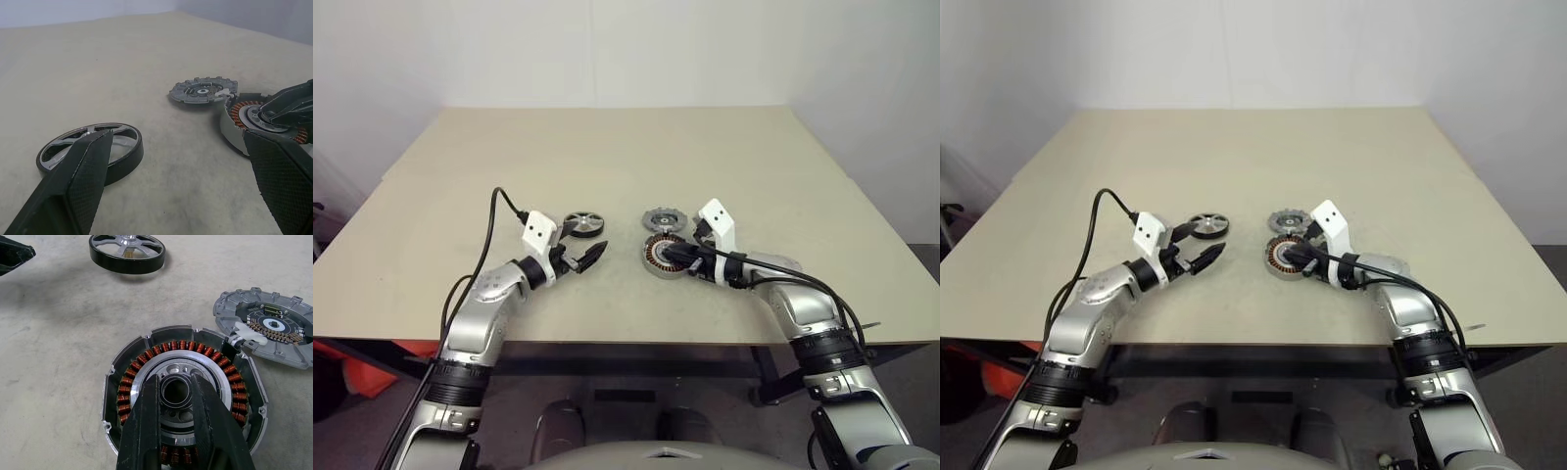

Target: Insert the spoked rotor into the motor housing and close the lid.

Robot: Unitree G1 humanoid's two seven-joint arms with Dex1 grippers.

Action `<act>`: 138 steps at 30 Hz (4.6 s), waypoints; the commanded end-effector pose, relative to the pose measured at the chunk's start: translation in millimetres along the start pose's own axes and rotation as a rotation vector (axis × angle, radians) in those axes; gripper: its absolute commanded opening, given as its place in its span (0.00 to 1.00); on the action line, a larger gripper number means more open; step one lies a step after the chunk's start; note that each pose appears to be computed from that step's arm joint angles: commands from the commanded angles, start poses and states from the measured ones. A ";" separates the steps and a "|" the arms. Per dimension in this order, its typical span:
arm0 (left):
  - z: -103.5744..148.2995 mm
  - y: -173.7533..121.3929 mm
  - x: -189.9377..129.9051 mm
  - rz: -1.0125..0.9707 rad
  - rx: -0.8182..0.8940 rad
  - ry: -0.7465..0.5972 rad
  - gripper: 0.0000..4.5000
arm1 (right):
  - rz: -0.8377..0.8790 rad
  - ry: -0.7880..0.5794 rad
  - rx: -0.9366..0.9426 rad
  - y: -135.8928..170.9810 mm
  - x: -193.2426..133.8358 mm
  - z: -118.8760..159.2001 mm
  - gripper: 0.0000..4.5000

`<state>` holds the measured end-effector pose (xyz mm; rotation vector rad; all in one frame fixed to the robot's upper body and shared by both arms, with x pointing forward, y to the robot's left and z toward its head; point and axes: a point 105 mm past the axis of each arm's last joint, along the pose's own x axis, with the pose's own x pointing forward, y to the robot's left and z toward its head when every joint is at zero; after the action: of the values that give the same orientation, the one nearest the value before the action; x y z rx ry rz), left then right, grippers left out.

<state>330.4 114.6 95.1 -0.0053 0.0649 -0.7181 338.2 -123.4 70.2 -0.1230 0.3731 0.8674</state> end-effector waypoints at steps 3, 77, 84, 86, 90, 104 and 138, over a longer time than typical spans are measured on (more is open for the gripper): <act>17.8 1.0 -0.8 0.004 0.046 -0.051 1.00 | 0.000 -0.011 -0.023 -4.1 -0.9 9.2 0.12; -27.5 52.4 2.8 0.388 -0.798 -0.022 1.00 | -0.040 -0.162 -0.067 -3.9 -7.8 50.3 0.01; -20.3 52.7 31.5 0.348 -0.985 -0.063 1.00 | -0.041 -0.164 -0.073 -3.7 -7.8 51.0 0.01; -20.3 51.1 42.8 0.337 -1.025 -0.049 1.00 | -0.040 -0.166 -0.076 -3.2 -7.1 51.9 0.01; -28.4 52.4 53.0 0.361 -1.077 -0.014 1.00 | -0.041 -0.170 -0.078 -2.8 -7.0 52.9 0.01; -46.5 45.0 46.8 0.368 -1.129 0.027 0.48 | -0.056 -0.174 -0.077 -4.8 -6.6 53.3 0.00; 28.8 -70.1 100.4 -0.348 -1.288 0.055 0.12 | -0.570 0.153 -0.155 -88.3 -60.5 -7.4 0.00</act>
<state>366.0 11.0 110.0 -1.2792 0.5671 -0.8350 364.5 -220.4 72.6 -0.3753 0.4090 0.3535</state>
